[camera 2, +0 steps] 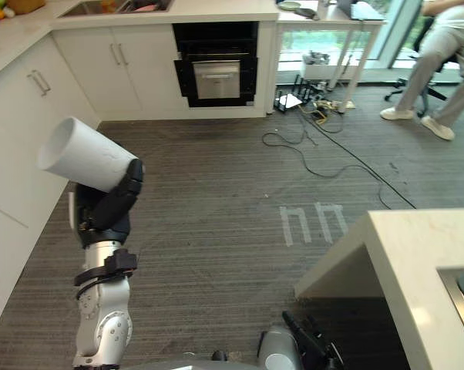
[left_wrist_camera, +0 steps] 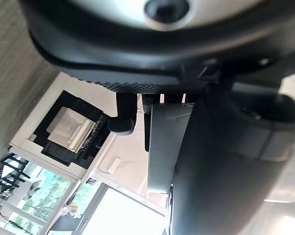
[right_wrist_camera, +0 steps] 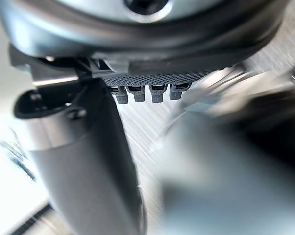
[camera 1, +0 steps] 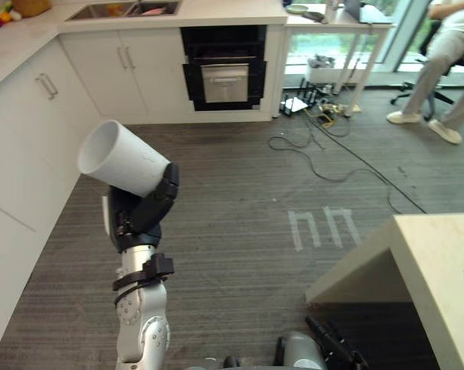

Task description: Walk over to the sink, pick up the cup, carry it to the dishwasher, place the cup inside the dishwasher, then close the dishwasher door

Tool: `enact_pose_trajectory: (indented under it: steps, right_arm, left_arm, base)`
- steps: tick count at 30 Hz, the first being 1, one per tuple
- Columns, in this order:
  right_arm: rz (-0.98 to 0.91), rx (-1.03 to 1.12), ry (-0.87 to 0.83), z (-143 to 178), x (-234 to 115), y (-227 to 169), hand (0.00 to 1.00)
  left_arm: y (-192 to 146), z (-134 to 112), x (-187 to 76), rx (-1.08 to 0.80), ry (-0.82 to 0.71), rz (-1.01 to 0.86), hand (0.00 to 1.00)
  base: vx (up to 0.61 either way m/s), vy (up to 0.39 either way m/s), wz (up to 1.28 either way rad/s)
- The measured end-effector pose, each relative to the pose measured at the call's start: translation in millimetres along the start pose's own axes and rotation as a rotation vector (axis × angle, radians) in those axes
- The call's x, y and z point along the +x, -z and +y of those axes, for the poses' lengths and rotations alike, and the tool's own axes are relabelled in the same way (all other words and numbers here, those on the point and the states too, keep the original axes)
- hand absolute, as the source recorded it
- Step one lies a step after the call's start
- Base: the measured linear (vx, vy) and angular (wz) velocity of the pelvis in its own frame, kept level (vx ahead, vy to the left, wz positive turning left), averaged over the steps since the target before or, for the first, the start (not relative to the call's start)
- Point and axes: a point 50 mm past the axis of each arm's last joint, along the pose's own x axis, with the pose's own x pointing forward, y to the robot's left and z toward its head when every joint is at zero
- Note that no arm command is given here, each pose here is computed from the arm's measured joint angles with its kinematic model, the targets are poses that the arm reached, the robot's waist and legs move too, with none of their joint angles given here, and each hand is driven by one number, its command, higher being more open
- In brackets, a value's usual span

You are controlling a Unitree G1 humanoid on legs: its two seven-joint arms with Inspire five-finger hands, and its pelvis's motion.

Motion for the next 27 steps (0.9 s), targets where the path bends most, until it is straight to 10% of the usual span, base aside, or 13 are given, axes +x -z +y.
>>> enact_pose_trajectory:
  steps: [27]
  right_arm:
    - [-0.031,0.059,-0.03,7,-14,14,1.0]
  left_arm:
    - [-2,-82,17,-0.008,0.595,-0.038,0.0]
  base:
    - [0.29,-0.09,0.34]
